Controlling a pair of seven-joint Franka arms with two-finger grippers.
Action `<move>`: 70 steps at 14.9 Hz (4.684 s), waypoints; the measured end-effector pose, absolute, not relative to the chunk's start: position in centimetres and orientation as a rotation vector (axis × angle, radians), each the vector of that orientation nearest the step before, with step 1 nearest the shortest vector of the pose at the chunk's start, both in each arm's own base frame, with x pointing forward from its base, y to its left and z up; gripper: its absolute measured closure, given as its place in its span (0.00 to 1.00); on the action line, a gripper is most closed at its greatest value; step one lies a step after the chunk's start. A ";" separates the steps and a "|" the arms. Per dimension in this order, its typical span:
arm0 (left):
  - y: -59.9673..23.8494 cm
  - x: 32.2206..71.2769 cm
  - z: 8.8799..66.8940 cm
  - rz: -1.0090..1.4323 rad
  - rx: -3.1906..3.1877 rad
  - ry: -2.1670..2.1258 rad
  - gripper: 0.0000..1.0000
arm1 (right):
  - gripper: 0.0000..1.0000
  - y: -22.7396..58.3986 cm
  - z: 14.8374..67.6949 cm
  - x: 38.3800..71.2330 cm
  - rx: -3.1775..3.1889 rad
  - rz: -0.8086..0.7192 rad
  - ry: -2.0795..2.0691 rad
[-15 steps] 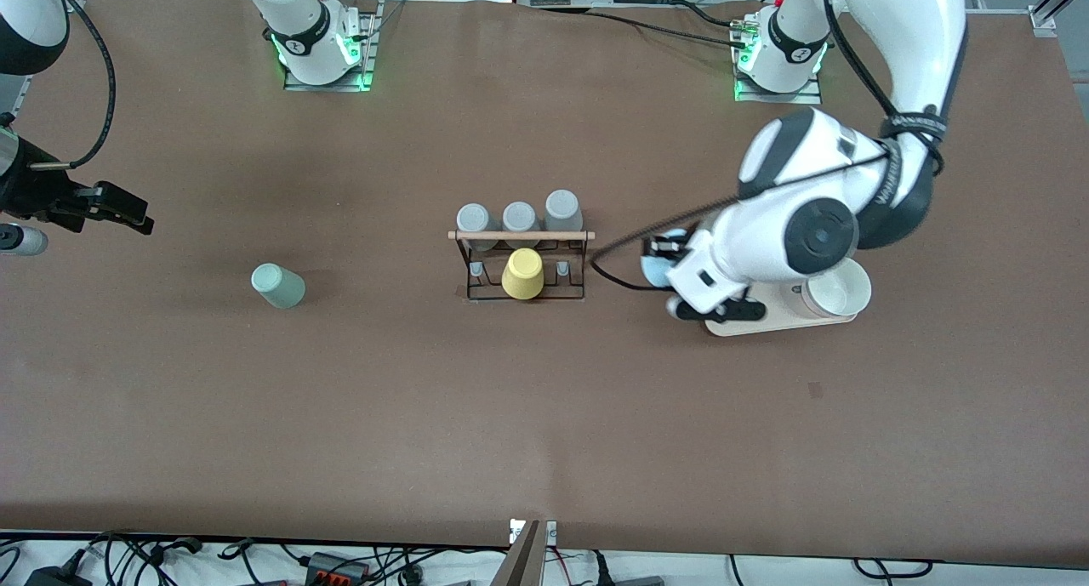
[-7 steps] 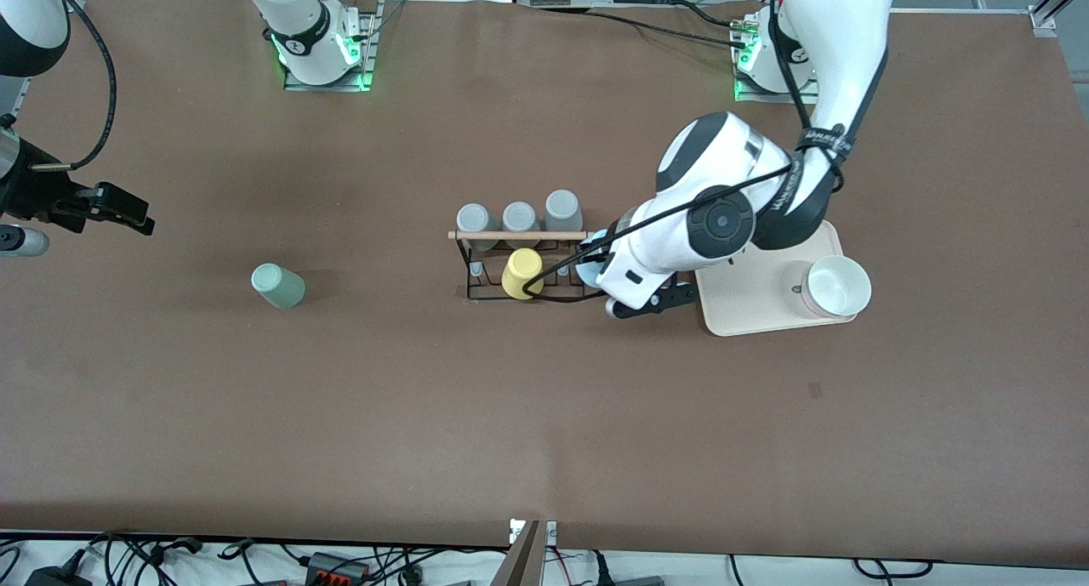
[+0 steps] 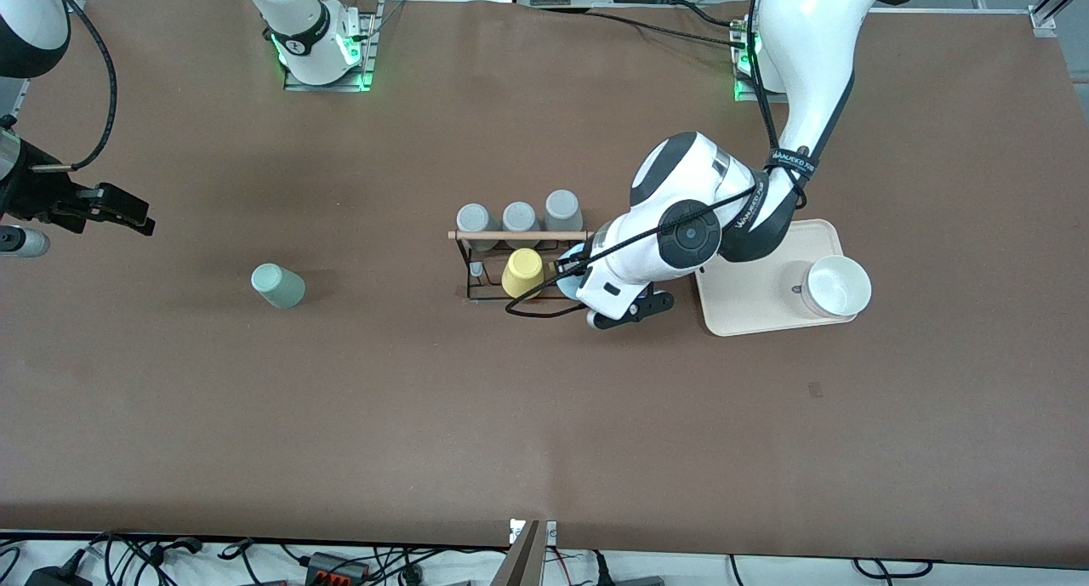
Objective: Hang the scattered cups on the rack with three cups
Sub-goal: 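Hang the light blue cup on the rack beside the yellow cup, then open the left gripper and withdraw while the right gripper reaches the green cup, then lower the right gripper around the pale green cup and grasp it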
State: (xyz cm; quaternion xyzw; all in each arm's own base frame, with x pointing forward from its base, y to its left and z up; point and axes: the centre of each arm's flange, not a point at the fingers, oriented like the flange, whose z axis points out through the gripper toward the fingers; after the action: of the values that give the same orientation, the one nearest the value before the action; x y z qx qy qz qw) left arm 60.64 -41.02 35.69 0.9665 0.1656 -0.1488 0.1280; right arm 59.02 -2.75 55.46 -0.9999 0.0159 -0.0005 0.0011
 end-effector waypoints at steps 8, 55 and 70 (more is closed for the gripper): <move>-43.8 58.8 31.3 -0.510 2.843 0.441 0.33 | 0.00 -2.9 55.4 59.0 -3.139 0.001 0.055; -6.9 58.0 54.4 -0.420 3.071 0.107 0.00 | 0.00 0.6 25.1 59.8 -3.152 0.282 0.062; -7.5 57.9 54.3 -0.405 3.073 0.081 0.00 | 0.31 0.6 22.4 59.5 -3.151 0.331 0.065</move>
State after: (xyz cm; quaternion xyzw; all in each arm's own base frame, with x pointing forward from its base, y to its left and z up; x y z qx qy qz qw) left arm 57.91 -7.51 54.30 0.9909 0.0260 -0.1306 0.0205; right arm 59.49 0.59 22.43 -0.9942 0.0205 0.1044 -0.0138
